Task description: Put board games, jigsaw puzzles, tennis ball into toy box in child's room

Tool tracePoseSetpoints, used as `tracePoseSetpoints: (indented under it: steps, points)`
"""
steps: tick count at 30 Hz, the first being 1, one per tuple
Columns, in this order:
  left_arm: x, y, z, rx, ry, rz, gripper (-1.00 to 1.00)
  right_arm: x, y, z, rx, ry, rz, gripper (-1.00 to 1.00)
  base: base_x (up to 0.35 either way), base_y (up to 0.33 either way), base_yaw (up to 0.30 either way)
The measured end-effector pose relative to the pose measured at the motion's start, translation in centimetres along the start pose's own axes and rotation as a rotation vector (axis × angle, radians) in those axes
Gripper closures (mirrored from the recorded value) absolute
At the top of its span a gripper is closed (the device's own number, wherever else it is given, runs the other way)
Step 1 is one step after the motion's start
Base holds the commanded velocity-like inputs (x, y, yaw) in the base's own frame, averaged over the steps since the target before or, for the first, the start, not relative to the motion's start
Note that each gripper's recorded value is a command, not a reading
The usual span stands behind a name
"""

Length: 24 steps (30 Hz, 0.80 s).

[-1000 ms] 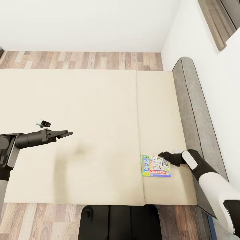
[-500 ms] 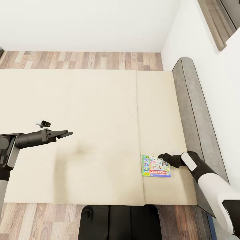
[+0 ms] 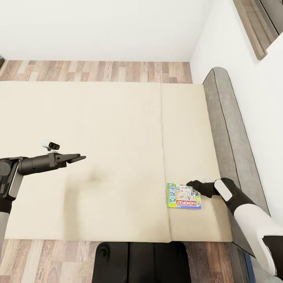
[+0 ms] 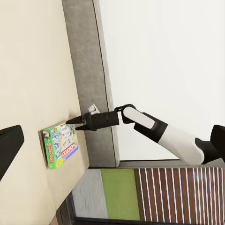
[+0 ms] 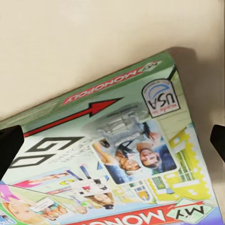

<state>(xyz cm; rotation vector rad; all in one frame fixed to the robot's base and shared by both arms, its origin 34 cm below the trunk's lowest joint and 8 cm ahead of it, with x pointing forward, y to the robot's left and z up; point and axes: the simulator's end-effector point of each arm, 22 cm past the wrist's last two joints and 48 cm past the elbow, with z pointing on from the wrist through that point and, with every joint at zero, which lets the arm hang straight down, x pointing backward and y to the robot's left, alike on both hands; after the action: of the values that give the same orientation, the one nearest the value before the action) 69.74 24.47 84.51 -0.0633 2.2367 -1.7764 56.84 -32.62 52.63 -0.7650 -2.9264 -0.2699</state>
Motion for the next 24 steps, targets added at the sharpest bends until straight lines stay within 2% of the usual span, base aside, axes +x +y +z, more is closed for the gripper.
tracePoseSetpoints:
  steps: [5,10,15,24]
  points:
    - [0.0,0.01,0.0,0.0,0.0,0.0,-1.0,0.11,-0.01,0.05,0.004,0.003,-0.01,-1.0,0.0,0.0,0.0]
    - [0.01,-0.04,-0.01,0.0,0.0,0.0,-1.0,0.88,0.21,0.33,0.022,0.021,-0.068,-1.0,0.0,0.0,0.0]
    - [0.03,-0.09,-0.03,0.0,0.0,0.001,-1.0,0.82,0.25,0.19,0.028,0.021,-0.096,-1.0,0.0,0.0,0.0]
    - [0.06,-0.06,0.02,0.0,0.0,0.0,-1.0,0.77,0.27,0.17,0.032,0.02,-0.108,-1.0,0.0,0.0,0.0]
